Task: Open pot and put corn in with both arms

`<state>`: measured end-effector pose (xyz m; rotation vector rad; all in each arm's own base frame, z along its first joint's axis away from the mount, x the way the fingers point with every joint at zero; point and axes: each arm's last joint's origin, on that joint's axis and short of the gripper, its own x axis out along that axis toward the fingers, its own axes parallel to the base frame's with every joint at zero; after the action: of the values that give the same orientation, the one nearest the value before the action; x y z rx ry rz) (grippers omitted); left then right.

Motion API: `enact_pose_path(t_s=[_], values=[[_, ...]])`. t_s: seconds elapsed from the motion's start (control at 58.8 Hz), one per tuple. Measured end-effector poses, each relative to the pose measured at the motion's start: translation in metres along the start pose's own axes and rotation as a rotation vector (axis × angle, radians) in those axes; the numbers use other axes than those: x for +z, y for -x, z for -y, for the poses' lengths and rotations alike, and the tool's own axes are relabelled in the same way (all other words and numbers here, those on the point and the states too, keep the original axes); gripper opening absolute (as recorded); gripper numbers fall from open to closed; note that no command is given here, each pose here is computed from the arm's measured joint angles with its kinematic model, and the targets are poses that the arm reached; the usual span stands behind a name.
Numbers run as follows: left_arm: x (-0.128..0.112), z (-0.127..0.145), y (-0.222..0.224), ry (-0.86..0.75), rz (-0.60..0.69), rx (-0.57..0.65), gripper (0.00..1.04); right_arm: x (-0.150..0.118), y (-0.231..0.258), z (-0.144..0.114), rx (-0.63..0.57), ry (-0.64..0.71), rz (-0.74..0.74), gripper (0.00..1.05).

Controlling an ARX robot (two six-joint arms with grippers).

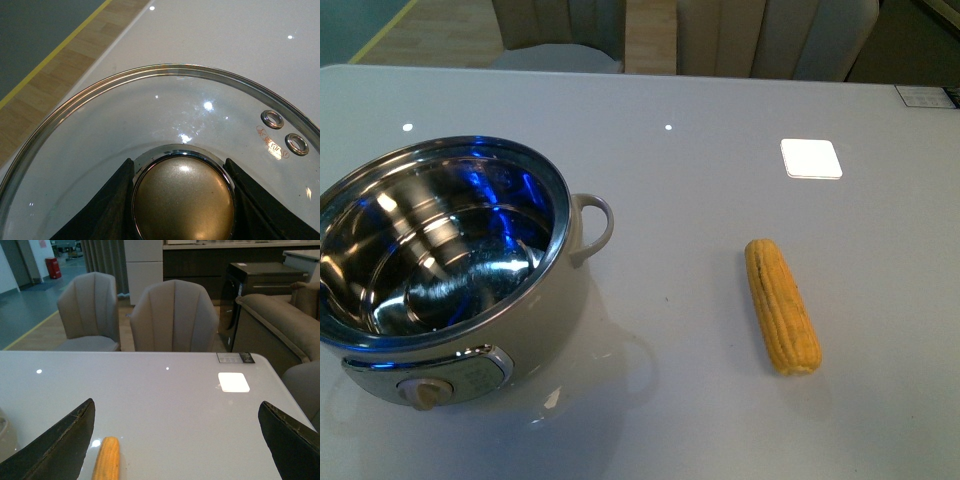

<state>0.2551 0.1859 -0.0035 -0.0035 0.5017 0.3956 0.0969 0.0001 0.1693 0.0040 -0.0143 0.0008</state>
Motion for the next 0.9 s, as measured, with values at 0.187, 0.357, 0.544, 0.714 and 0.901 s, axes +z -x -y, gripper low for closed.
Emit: enact_pose_path(t_s=[0.187, 0.357, 0.544, 0.714, 0.901], values=[[-0.016, 0.004, -0.011, 0.005, -0.022, -0.022, 0.45, 0.000, 0.000, 0.000, 0.000, 0.000, 0.000, 0.96], [-0.025, 0.005, -0.017, 0.007, -0.029, -0.030, 0.45, 0.000, 0.000, 0.000, 0.000, 0.000, 0.000, 0.96], [-0.029, 0.006, -0.020, 0.006, -0.022, -0.035, 0.45, 0.000, 0.000, 0.000, 0.000, 0.000, 0.000, 0.96], [-0.036, 0.008, -0.021, 0.019, -0.032, -0.039, 0.45, 0.000, 0.000, 0.000, 0.000, 0.000, 0.000, 0.96], [-0.037, 0.010, -0.023, 0.018, -0.025, -0.040, 0.45, 0.000, 0.000, 0.000, 0.000, 0.000, 0.000, 0.96]])
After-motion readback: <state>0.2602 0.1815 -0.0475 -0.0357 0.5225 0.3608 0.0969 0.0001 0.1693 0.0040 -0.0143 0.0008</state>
